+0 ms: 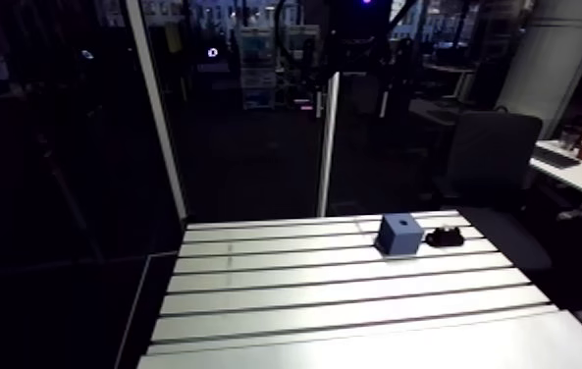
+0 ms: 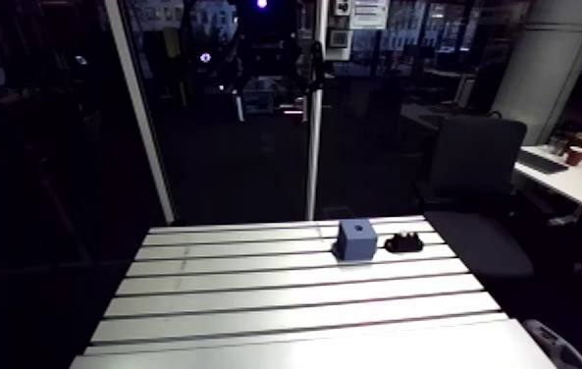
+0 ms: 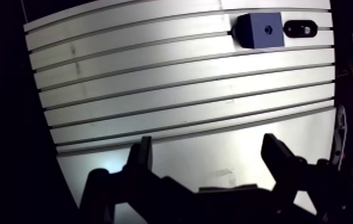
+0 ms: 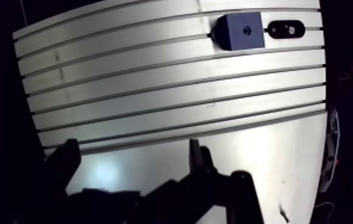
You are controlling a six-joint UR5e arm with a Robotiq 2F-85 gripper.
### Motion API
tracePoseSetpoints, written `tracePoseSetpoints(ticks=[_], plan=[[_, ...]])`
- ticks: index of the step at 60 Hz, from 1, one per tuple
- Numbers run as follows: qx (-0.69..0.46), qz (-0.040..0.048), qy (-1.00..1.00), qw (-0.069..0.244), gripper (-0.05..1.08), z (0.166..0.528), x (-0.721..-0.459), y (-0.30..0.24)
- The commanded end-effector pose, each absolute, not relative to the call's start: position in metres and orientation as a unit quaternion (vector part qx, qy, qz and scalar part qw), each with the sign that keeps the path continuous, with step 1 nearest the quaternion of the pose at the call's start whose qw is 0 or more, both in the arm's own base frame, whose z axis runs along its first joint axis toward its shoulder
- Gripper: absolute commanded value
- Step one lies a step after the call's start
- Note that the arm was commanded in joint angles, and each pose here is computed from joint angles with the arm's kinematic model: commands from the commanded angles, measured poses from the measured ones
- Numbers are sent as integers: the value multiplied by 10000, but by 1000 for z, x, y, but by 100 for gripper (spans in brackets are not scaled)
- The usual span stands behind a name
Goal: Pick up the M10 bolt and insert it into the hex recess until seated.
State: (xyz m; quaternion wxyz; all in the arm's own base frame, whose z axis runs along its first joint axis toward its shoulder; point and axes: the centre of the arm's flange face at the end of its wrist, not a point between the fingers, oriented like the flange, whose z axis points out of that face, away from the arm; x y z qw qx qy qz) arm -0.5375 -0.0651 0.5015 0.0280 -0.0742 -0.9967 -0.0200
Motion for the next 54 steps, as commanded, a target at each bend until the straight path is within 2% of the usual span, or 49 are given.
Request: tracePoseSetpoints(ticks=[1, 35, 39, 40, 41, 43, 44, 45, 47, 54], plan=[[-137, 37, -9977, 666, 1, 528, -557, -97], [-138, 23, -9977, 659, 1, 527, -560, -96], [-128, -28, -9978, 655, 1, 527, -560, -95], [-90, -80, -9978, 645, 1, 526, -560, -94], [-90, -80, -9978, 645, 1, 526, -560, -94], [61, -214, -9979, 606, 1, 523, -560, -91], [61, -214, -9979, 606, 1, 523, -560, -91], [156, -271, -9977, 603, 1, 524, -560, -90], [228, -302, -9975, 592, 1, 523, -560, -88], [392, -331, -9971, 570, 1, 520, -561, -79]])
